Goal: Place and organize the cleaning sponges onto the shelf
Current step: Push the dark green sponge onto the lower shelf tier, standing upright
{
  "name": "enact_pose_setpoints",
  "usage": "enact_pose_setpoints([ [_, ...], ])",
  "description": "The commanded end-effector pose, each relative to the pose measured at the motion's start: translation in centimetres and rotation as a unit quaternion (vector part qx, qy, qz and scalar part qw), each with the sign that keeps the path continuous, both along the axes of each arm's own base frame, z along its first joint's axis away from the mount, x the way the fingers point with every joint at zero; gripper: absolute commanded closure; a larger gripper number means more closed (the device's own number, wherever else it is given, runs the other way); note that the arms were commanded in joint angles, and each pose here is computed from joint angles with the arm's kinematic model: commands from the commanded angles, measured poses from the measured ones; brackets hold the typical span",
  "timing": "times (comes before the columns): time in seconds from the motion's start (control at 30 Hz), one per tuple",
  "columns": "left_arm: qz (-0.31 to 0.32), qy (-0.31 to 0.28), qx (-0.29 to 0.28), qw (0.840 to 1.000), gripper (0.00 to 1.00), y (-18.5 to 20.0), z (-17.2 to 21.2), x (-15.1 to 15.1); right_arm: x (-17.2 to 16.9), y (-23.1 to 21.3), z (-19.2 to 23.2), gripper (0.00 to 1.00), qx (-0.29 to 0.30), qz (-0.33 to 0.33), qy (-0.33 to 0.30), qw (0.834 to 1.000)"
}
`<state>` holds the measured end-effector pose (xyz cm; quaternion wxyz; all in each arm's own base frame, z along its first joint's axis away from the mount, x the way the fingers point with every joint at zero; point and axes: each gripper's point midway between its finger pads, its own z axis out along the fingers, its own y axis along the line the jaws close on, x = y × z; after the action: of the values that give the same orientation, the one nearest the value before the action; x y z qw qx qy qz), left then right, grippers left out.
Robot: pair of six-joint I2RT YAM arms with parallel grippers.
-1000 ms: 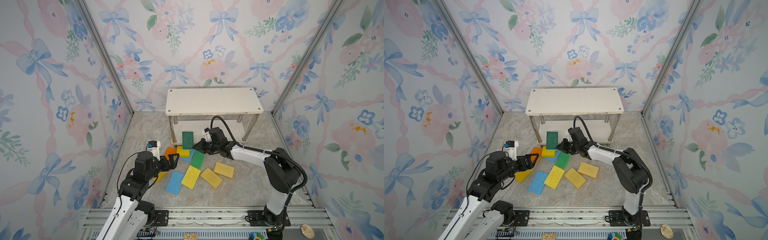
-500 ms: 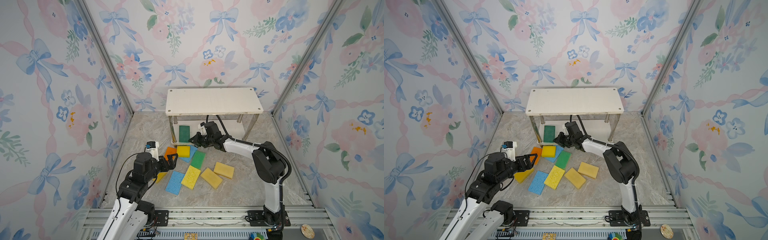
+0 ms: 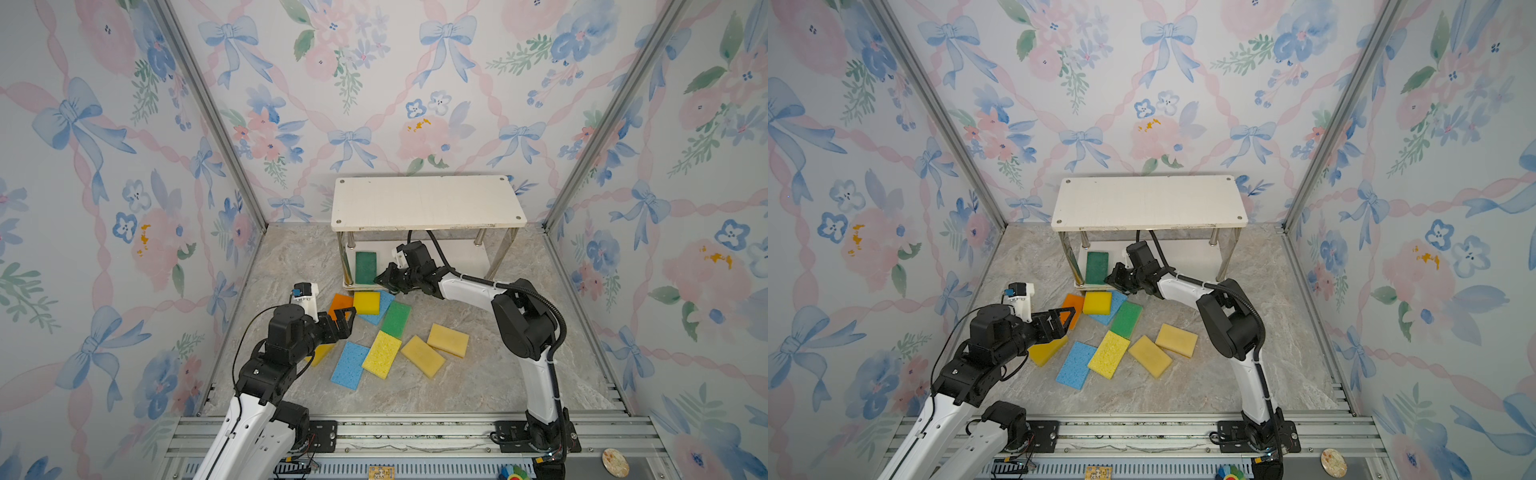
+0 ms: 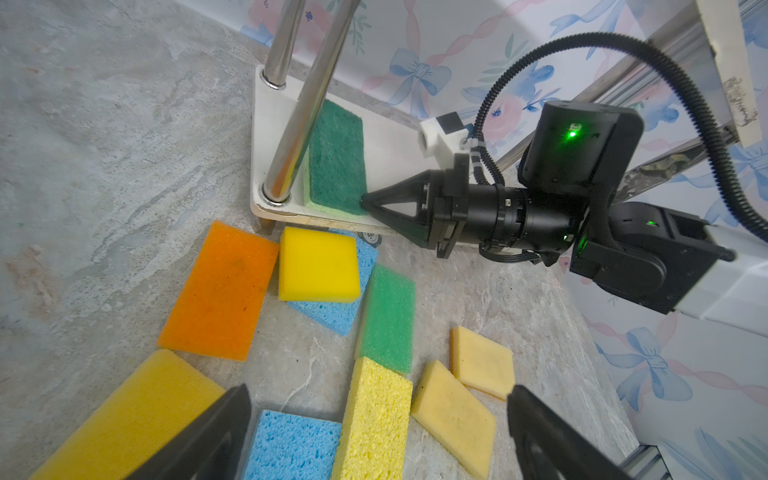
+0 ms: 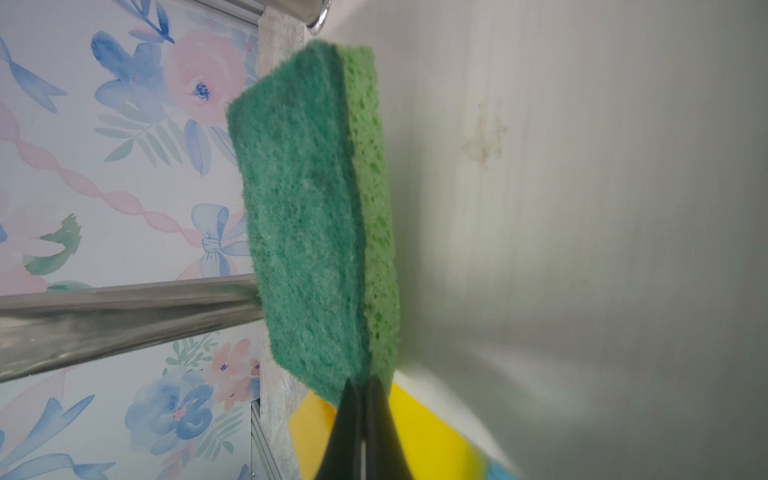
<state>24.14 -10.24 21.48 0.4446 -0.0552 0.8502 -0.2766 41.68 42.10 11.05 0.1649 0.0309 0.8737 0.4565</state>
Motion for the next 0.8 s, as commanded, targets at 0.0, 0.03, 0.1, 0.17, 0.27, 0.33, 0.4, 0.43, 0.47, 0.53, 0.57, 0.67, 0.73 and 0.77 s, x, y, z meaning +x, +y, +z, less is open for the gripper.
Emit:
enact_pose_setpoints([
  [0.0, -0.001, 0.006, 0.012, 1.000, 0.02, 0.1, -0.8, -0.1, 0.8, 0.0, -0.3, 1.00, -0.010, -0.002, -0.001, 1.000],
  [0.03, -0.001, 0.006, 0.012, 1.000, 0.02, 0.1, -0.8, -0.1, 1.0, 0.1, -0.3, 1.00, -0.011, -0.003, 0.000, 1.000],
  [0.1, 0.000, 0.006, 0.012, 1.000, 0.02, 0.2, -0.8, -0.1, 1.1, 0.2, -0.5, 1.00, -0.013, -0.003, 0.001, 1.000],
  [0.17, 0.000, 0.007, 0.012, 1.000, 0.02, 0.2, -0.8, -0.1, 1.2, 0.3, -0.5, 1.00, -0.014, -0.003, 0.003, 1.000],
  [0.27, 0.001, 0.006, 0.012, 1.000, 0.02, 0.2, -0.8, -0.1, 1.2, 0.5, -0.6, 1.00, -0.014, -0.002, 0.003, 1.000],
  [0.33, 0.000, 0.006, 0.012, 1.000, 0.02, 0.2, -0.8, -0.1, 1.2, 0.4, -0.7, 1.00, -0.014, -0.003, 0.005, 1.000],
  [0.4, 0.000, 0.006, 0.012, 1.000, 0.02, 0.2, -0.8, -0.1, 1.2, 0.5, -0.8, 1.00, -0.014, -0.003, 0.006, 1.000],
  [0.43, -0.001, 0.006, 0.012, 1.000, 0.02, 0.2, -0.8, -0.1, 1.2, 0.5, -0.9, 1.00, -0.015, -0.004, 0.007, 1.000],
  [0.47, 0.000, 0.006, 0.012, 1.000, 0.02, 0.2, -0.8, -0.1, 1.2, 0.4, -0.9, 1.00, -0.015, -0.004, 0.007, 1.000],
  [0.53, 0.000, 0.006, 0.012, 1.000, 0.02, 0.2, -0.8, -0.1, 1.1, 0.5, -1.0, 1.00, -0.016, -0.003, 0.009, 1.000],
  [0.57, -0.001, 0.006, 0.012, 1.000, 0.02, 0.2, -0.8, -0.1, 1.1, 0.5, -1.0, 1.00, -0.017, -0.003, 0.008, 1.000],
  [0.67, 0.000, 0.006, 0.012, 1.000, 0.02, 0.2, -0.8, -0.1, 1.1, 0.3, -1.3, 1.00, -0.022, -0.003, 0.011, 1.000],
  [0.73, 0.000, 0.006, 0.012, 1.000, 0.02, 0.2, -0.8, -0.1, 1.0, 0.4, -1.3, 1.00, -0.023, -0.003, 0.011, 1.000],
  [0.77, 0.000, 0.006, 0.012, 1.000, 0.02, 0.2, -0.8, -0.1, 1.0, 0.4, -1.3, 1.00, -0.023, -0.002, 0.011, 1.000],
])
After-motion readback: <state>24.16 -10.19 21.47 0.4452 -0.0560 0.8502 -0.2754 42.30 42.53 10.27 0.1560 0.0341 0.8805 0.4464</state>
